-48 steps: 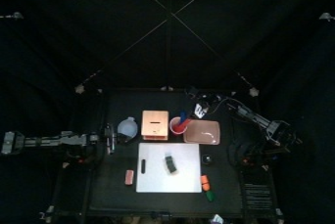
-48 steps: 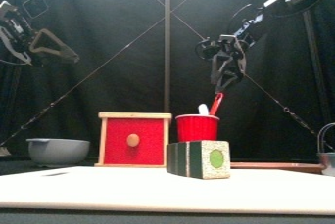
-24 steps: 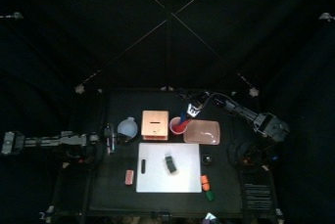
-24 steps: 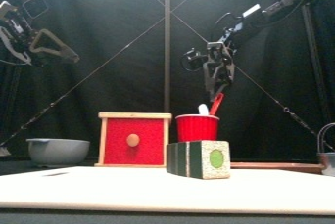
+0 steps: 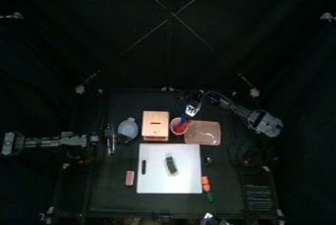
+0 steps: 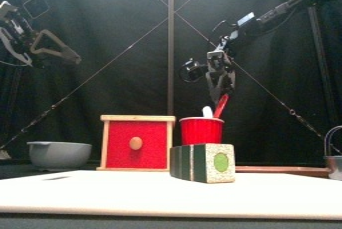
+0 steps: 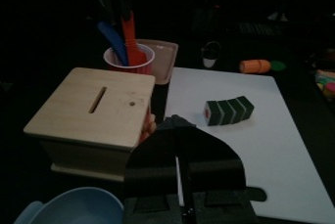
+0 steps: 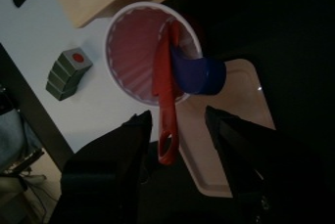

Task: Place sushi on board then cut the sushi with the knife then place the pieces on the plate
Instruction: Pick knife at handle with right hand

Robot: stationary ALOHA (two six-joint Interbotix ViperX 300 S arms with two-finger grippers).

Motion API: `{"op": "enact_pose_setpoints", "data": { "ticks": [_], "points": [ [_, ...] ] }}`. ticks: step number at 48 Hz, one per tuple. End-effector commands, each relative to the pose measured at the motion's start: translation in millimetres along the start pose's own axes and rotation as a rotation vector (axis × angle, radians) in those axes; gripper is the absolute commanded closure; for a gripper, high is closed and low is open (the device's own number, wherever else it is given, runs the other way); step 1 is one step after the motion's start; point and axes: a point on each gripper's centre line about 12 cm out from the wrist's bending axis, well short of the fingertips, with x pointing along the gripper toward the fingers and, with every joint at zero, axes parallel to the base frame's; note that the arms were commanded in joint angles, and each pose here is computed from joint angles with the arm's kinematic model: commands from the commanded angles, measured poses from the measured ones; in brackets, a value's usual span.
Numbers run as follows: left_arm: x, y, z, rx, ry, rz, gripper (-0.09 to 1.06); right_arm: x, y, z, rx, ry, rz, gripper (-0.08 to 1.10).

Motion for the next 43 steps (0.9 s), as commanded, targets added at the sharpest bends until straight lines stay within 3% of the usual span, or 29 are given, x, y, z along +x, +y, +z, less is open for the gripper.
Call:
{"op": "enact_pose_setpoints", "data": {
  "ticks": [1, 43],
  "points": [
    [1.2, 0.5, 5.4, -0.001, -0.017, 0.003, 0.77, -9, 10, 4, -0.031, -0.007, 0.004, 0.20],
    [0.9, 0.9, 2.5, -0.002, -0.008, 0.005, 0.77, 13, 8, 5, -0.044, 0.089, 0.004, 0.23]
  ]
}}
